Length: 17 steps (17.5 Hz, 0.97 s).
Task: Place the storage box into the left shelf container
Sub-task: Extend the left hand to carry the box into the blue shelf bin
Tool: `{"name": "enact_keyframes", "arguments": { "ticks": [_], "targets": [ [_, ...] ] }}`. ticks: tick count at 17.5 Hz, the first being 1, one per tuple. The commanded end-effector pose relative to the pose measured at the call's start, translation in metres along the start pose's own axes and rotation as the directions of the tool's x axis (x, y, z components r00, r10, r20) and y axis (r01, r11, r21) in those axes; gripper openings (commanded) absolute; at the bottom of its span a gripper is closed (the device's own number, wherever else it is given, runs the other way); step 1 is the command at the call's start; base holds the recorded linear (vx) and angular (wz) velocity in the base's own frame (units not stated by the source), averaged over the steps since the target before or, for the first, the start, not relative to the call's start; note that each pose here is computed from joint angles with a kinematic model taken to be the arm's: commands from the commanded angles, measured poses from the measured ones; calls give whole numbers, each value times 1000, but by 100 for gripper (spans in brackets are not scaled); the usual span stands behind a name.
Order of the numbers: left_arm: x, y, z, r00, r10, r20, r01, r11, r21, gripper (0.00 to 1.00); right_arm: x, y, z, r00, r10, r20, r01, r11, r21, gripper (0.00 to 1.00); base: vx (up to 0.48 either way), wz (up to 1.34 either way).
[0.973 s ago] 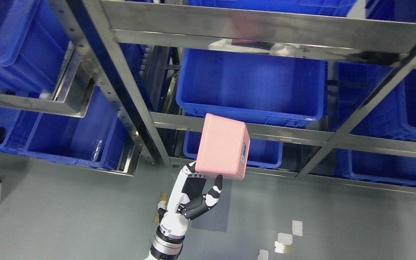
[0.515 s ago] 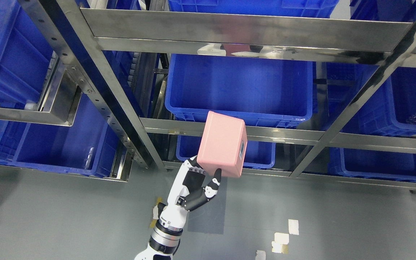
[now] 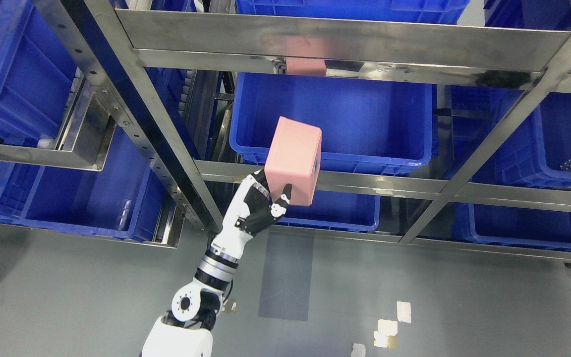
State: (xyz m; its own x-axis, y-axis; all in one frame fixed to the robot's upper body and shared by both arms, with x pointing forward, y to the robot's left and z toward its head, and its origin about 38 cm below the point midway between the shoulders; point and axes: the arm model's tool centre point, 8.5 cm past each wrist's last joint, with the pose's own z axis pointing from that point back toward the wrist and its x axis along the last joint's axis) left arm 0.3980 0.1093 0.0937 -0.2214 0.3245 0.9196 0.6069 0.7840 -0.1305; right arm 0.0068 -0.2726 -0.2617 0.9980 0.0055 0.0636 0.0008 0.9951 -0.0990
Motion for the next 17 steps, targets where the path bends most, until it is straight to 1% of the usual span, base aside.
{"name": "enact_keyframes", "arguments": {
  "ticks": [1,5,9,10,13,17],
  "targets": [
    [-23,63,-22,987,35,-159,-19,995,102,6,10,-12,-1,1000,-3,24,4,1000,-19,100,0,0],
    [-18,100,-50,981,97,-170,-65,981,183,6,10,-12,-1,1000,-3,24,4,1000,-19,100,0,0],
    [4,126,-83,982,110,-151,-74,972,224,6,11,-12,-1,1000,-3,26,4,1000,-19,100,0,0],
    [4,130,-85,979,117,-168,-76,969,234,6,10,-11,-1,1000,-3,24,4,1000,-18,100,0,0],
    [-9,133,-81,950,170,-262,-101,961,256,6,10,-11,-1,1000,-3,24,4,1000,-18,100,0,0],
    [-10,135,-84,940,179,-290,-104,961,257,6,10,-11,-1,1000,-3,24,4,1000,-18,100,0,0]
  ]
}}
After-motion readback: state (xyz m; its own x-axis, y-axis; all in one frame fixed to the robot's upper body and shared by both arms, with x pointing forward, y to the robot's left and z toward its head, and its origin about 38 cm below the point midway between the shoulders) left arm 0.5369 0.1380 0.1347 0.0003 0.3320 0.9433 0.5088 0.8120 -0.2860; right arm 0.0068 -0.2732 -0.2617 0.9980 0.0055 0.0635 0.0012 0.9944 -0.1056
